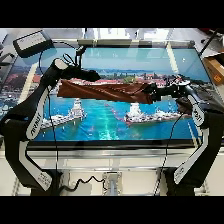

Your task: Fold the shirts.

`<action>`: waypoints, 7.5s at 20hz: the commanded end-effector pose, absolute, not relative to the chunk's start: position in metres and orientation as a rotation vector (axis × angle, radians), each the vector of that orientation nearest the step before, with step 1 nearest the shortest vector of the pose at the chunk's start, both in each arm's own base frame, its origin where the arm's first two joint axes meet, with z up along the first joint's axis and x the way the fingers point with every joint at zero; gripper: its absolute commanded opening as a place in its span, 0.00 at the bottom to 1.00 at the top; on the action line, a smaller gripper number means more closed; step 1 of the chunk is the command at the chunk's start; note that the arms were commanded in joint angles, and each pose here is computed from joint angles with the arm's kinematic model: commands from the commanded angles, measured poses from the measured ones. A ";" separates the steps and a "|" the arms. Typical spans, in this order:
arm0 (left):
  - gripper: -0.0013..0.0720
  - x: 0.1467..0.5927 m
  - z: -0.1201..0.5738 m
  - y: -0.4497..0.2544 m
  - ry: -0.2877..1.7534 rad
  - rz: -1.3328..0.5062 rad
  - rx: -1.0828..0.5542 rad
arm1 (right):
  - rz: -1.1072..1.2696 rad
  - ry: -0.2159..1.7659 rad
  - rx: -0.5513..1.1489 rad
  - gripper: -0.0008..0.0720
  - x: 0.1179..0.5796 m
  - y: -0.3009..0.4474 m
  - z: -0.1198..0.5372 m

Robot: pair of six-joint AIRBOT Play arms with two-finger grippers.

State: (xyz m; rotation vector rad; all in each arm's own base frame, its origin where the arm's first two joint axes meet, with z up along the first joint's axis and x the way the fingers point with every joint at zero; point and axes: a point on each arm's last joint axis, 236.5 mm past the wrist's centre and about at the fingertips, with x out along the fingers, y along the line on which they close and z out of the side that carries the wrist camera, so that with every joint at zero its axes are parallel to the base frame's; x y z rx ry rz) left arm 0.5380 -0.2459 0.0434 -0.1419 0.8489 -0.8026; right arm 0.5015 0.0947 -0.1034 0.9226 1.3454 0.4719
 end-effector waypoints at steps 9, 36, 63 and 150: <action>0.20 0.541 0.042 -0.242 0.843 -0.788 -0.123 | 0.661 1.287 0.750 0.06 0.497 0.136 -0.094; 0.53 0.568 0.111 -0.186 0.746 -0.736 -0.106 | 0.678 0.759 0.347 0.05 0.573 0.250 0.104; 0.53 0.577 0.154 -0.080 0.705 -0.594 -0.199 | 0.856 0.692 0.590 0.05 0.550 0.447 0.079; 0.53 0.549 0.112 -0.126 0.872 -0.721 -0.164 | 0.904 1.048 0.774 0.13 0.530 0.432 -0.061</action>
